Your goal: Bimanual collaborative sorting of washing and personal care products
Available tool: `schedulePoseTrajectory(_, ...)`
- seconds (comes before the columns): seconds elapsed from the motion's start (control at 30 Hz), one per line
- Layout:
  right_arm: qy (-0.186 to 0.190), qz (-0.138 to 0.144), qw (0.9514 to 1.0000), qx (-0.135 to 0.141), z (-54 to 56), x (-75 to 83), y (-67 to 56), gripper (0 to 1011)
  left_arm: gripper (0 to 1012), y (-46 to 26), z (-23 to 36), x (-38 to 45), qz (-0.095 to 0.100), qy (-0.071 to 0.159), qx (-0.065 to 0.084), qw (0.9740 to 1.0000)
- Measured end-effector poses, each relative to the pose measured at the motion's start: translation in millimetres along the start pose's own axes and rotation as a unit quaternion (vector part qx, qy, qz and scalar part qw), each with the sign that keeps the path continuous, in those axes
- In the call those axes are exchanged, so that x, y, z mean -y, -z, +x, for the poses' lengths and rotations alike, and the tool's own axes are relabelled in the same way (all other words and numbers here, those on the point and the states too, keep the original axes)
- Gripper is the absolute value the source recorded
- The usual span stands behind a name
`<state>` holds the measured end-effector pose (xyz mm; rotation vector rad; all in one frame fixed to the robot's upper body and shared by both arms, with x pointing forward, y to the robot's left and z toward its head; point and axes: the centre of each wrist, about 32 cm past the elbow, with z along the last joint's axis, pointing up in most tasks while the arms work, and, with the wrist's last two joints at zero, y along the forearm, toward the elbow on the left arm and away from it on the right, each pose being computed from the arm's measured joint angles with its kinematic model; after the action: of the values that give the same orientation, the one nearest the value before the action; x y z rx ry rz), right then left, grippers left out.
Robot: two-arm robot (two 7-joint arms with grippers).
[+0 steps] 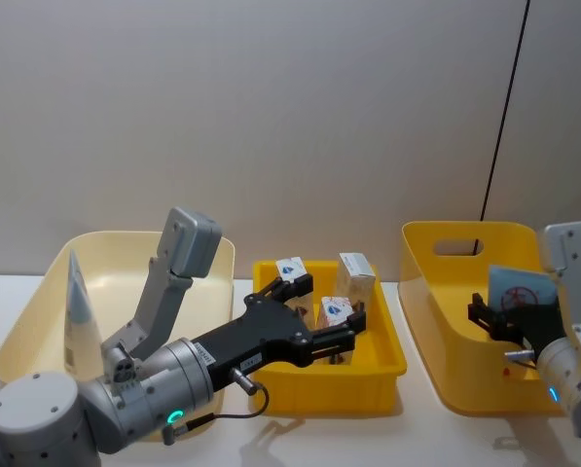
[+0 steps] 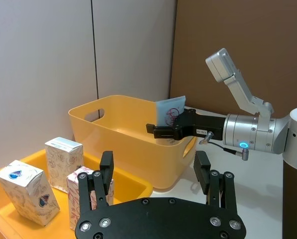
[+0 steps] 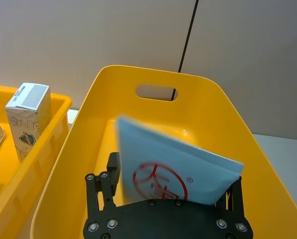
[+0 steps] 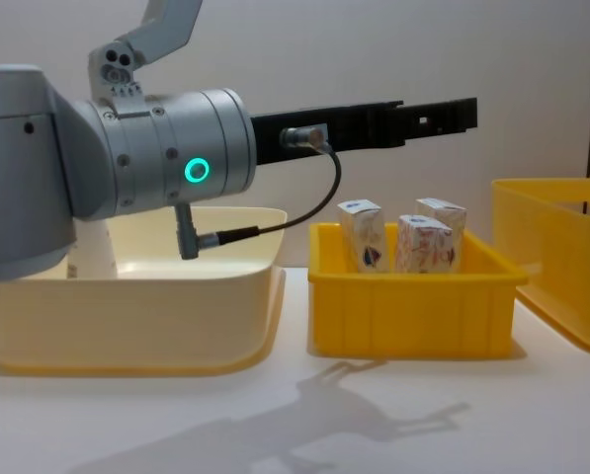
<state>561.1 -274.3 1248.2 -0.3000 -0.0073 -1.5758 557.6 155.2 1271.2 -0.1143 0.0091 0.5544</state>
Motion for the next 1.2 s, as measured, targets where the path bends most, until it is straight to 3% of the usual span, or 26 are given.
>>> schedulePoseTrajectory(0.6, 0.0, 0.005, 1.0, 0.001, -0.6, 0.3, 0.3, 1001, 1003, 0.0, 0.0, 0.0, 0.0, 0.0, 0.0, 1.0)
schedulePoseTrajectory(1.2, 0.008, 0.099, 0.995, -0.007, 3.9, 2.5, -15.1, 1001, 1003, 0.0, 0.0, 0.0, 0.0, 0.0, 0.0, 1.0)
